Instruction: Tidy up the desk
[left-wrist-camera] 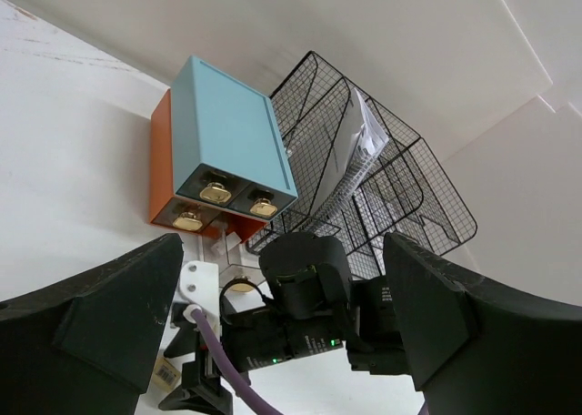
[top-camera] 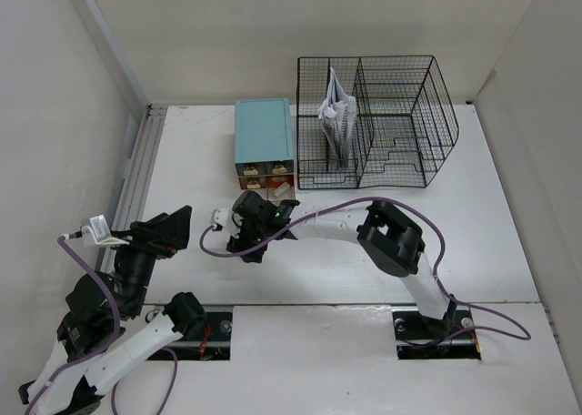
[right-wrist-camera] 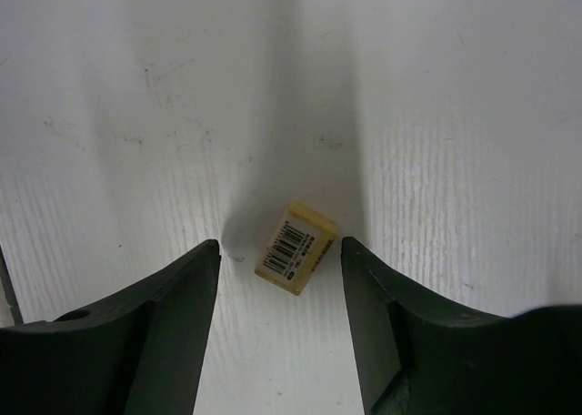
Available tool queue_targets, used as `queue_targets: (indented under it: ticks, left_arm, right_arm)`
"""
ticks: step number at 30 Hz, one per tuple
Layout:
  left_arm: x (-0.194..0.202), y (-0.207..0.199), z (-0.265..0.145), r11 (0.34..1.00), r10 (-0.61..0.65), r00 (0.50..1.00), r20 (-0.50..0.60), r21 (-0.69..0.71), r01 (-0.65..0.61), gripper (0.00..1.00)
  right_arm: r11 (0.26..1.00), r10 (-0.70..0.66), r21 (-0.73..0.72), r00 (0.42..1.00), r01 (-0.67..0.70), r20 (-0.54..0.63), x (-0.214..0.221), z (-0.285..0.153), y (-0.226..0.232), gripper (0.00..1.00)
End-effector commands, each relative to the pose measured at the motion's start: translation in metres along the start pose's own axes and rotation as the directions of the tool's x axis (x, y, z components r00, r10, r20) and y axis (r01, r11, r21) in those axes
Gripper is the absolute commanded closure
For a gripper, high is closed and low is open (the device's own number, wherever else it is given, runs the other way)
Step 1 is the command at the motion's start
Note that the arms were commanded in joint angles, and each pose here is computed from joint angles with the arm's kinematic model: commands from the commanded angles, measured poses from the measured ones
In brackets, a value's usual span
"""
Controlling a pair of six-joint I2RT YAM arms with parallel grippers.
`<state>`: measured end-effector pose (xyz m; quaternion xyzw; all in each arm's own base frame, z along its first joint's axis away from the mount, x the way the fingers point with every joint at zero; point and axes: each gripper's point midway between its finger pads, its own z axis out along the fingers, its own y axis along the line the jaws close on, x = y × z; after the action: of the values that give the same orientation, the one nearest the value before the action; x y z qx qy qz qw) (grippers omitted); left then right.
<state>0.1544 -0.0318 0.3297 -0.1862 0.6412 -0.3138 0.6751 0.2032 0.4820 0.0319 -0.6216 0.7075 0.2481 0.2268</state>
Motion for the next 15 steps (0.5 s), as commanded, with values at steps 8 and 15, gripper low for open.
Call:
queue_targets:
  ticks: [8, 15]
  left_arm:
    - [-0.008, -0.003, -0.001, 1.000, -0.025, 0.999, 0.027, 0.018, 0.024, 0.09]
    - [-0.009, -0.003, -0.003, 0.999, -0.031, 0.999, 0.033, 0.022, 0.031, 0.09]
  right_arm:
    - [0.985, 0.070, 0.152, 0.996, -0.079, 0.062, -0.021, 0.000, -0.023, 0.41]
    - [0.986, 0.124, 0.112, 0.992, -0.126, 0.024, -0.007, 0.012, -0.016, 0.47]
